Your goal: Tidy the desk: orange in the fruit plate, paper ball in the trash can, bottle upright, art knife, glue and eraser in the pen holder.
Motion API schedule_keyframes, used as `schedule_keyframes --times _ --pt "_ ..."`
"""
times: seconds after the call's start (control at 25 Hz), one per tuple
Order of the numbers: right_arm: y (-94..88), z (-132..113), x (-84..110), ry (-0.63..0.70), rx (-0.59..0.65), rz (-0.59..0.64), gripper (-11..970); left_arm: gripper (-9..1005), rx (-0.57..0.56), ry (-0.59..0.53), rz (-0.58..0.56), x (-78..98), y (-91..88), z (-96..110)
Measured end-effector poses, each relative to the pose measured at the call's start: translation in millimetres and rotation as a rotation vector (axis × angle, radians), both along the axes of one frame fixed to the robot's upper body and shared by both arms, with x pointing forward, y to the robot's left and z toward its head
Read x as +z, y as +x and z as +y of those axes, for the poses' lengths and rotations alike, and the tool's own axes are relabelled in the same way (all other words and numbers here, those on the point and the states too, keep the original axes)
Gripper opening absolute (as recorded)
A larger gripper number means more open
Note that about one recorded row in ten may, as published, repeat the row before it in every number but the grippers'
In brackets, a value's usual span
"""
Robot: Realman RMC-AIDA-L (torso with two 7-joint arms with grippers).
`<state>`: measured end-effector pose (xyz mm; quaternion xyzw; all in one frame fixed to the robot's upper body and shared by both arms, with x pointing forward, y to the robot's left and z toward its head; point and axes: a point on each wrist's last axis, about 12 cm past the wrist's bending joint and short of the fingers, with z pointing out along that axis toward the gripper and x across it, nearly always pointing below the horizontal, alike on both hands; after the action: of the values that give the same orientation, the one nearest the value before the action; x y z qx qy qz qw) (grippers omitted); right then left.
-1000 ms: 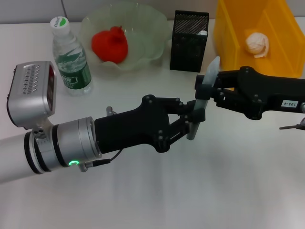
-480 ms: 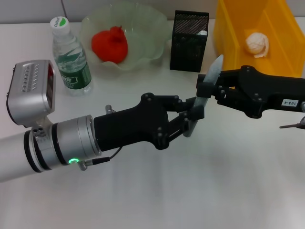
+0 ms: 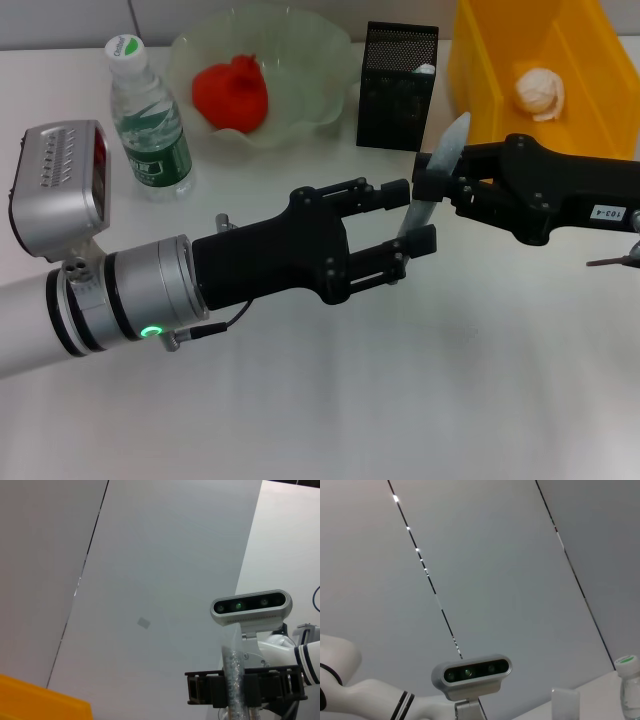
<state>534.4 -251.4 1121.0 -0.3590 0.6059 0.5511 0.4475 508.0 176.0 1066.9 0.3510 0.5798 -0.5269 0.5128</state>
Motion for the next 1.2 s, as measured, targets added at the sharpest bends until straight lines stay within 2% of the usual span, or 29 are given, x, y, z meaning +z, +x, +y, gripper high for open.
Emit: schedule_keyframes --times 0.44,0.64,0.84,0.88,0.92,0.96,1.0,1.04,1.08,1.16,1.2 --pt "1.8 -1.0 0.7 -0.006 -0.011 -0.006 145 749 0.007 0.014 0.011 -2.3 0.9 2.6" --pt "12.0 -12.4 8.2 -0.042 -0.075 -0.035 148 840 0.060 0.078 0.025 -13.4 0.5 19.4" --pt "37.4 -35.6 32.7 -0.035 -0.242 -0.077 154 840 0.128 0.129 0.000 -25.2 -5.4 34.7" --pt "50.3 -41.1 42.5 -0.034 -0.314 -0.080 155 840 0.142 0.137 -0.002 -27.2 -6.1 36.2" --pt "50.3 -41.1 42.5 -0.034 -0.314 -0.080 156 840 0.158 0.145 -0.002 -29.3 -6.9 37.5" --pt "56.2 -41.2 46.2 -0.036 -0.339 -0.079 158 840 0.178 0.146 0.001 -30.9 -7.2 38.7" --pt "70.9 -40.3 53.4 -0.047 -0.403 -0.074 159 840 0.196 0.146 0.003 -32.2 -7.7 39.8" --pt "70.9 -40.3 53.4 -0.047 -0.403 -0.074 160 840 0.214 0.143 0.002 -33.1 -8.0 40.8" --pt "83.4 -37.0 58.2 -0.058 -0.450 -0.066 161 840 0.229 0.141 -0.003 -33.8 -8.5 41.6" --pt "88.1 -34.9 59.3 -0.063 -0.469 -0.063 163 840 0.245 0.139 -0.009 -34.3 -9.0 43.1" --pt "97.9 -29.2 60.7 -0.075 -0.510 -0.060 164 840 0.253 0.137 -0.011 -34.3 -9.0 43.9"
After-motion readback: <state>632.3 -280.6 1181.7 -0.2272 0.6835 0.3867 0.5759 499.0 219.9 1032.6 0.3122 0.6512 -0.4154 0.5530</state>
